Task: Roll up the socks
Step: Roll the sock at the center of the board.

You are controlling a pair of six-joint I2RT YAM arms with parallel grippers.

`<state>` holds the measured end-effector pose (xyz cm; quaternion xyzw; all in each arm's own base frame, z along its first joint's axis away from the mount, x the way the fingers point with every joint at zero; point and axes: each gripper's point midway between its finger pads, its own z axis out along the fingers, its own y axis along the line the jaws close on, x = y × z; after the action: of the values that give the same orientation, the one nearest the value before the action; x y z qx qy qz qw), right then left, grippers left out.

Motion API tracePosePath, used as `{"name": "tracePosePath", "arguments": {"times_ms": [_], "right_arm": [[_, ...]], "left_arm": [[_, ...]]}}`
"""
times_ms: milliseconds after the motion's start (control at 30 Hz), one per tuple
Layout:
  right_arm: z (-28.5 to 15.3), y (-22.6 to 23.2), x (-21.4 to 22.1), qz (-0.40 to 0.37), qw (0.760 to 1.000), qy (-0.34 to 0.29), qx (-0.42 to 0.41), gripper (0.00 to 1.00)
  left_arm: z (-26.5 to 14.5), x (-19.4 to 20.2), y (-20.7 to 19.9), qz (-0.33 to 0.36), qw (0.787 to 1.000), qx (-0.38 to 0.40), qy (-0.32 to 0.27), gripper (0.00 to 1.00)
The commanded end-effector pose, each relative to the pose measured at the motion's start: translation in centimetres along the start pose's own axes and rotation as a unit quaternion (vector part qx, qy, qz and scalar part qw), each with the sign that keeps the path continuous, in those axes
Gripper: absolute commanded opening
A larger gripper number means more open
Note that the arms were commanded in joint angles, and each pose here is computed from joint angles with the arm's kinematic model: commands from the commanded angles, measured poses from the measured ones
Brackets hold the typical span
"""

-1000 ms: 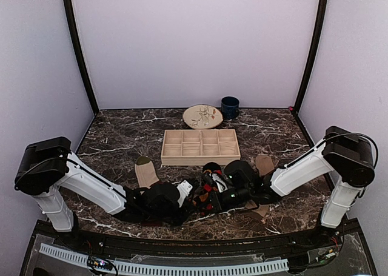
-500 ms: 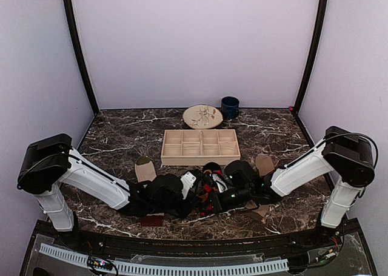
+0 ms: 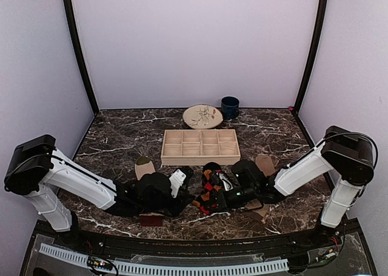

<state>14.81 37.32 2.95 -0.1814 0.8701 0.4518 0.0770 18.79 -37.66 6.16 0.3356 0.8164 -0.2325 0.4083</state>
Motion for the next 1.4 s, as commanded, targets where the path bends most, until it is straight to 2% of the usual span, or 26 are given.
{"name": "tracePosePath", "arguments": {"times_ms": [0,400,833,1367], "right_arm": [[-1.3,1.1,-1.3,0.029,0.998,-0.026,-0.051,0.03],[-2.1,1.5,-2.3,0.064,0.994,-0.038,-0.084,0.03],[-1.8,0.8,-1.9,0.088,0.992,-0.034,-0.088,0.03],[-1.6,0.0,-1.8,0.109,0.989,-0.035,-0.094,0.03]], "left_arm": [[-2.7,0.7,3.9,0.065,0.993,-0.101,0.014,0.3],[0.1,3.9,2.1,0.102,0.989,-0.08,0.067,0.3],[0.4,1.9,2.0,0.107,0.989,-0.091,0.042,0.31],[2.0,2.3,1.6,0.125,0.985,-0.097,0.064,0.3]]}}
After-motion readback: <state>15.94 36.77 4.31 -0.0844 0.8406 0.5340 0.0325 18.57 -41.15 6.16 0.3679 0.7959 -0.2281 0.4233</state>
